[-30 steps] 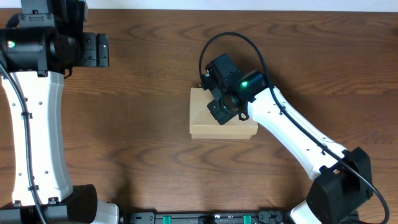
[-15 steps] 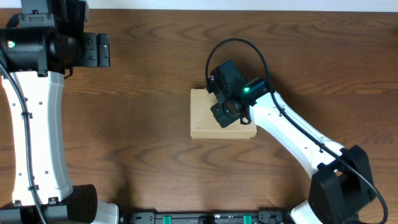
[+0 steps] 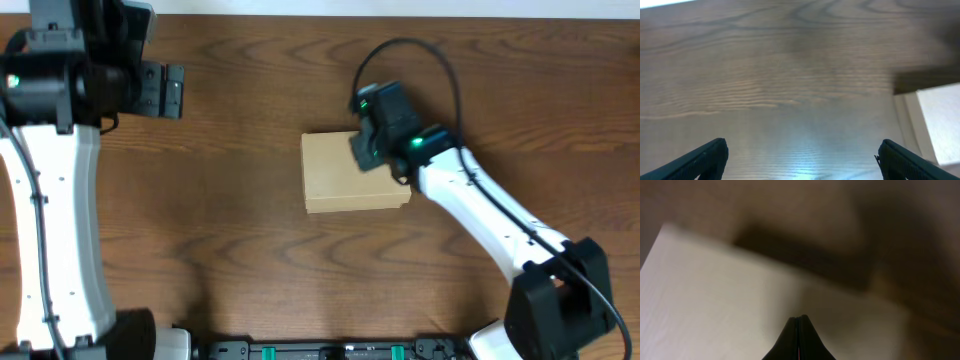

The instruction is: Pack container

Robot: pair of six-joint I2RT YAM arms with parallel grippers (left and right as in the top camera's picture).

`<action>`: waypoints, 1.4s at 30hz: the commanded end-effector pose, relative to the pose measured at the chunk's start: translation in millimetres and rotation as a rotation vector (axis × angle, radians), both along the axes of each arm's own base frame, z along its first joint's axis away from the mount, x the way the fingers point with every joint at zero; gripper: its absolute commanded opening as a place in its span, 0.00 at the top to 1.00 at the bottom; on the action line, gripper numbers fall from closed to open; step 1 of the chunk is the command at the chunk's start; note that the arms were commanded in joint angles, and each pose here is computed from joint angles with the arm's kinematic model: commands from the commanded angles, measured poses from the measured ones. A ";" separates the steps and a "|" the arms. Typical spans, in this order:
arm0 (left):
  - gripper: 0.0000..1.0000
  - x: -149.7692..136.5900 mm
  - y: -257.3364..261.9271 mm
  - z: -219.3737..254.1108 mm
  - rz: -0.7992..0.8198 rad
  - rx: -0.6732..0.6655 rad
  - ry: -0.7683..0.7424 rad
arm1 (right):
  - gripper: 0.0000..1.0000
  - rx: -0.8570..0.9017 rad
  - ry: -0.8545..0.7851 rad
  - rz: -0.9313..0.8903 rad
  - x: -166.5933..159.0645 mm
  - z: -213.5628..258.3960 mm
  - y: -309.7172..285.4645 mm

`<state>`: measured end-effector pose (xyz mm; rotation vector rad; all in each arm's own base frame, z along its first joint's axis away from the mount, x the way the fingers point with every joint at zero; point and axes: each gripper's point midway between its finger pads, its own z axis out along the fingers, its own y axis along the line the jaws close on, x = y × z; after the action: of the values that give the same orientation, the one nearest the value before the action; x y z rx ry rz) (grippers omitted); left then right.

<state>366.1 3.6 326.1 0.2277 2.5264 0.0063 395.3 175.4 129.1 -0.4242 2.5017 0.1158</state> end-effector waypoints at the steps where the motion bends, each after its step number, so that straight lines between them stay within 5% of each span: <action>1: 0.05 -15.5 -13.9 -7.3 -0.092 -0.061 0.007 | 0.99 0.037 -0.121 -0.138 22.4 46.7 -40.3; 14: 0.04 -79.0 -41.5 -105.9 -0.183 -0.245 0.040 | 0.99 0.032 -0.137 -0.230 -7.1 85.3 -124.8; 20: 0.05 -115.1 -45.8 -128.7 -0.059 -0.329 0.046 | 0.98 0.049 -0.250 -0.217 -50.8 114.6 -131.5; 23: 0.05 -129.6 -43.7 -132.3 -0.035 -0.317 0.005 | 0.98 0.064 -0.286 -0.194 -76.9 114.3 -132.0; 27: 0.05 -145.4 -3.9 -126.3 0.151 -0.142 -0.066 | 0.96 0.109 -0.317 -0.085 -109.7 108.6 -119.2; 32: 0.05 -145.4 -0.5 -106.5 0.181 -0.145 -0.174 | 0.86 0.115 -0.327 -0.020 -139.7 96.8 -115.4; 35: 0.05 -140.0 6.0 -105.4 0.203 -0.119 -0.187 | 0.71 0.101 -0.311 -0.039 -148.5 85.4 -120.2; 42: 0.05 -127.9 9.6 -110.7 0.248 -0.142 -0.205 | 0.74 0.064 -0.294 -0.083 -150.2 75.6 -129.9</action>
<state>233.3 7.7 217.7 -0.0719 2.3470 -0.0604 244.9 50.7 206.7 -0.2962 2.2130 0.1262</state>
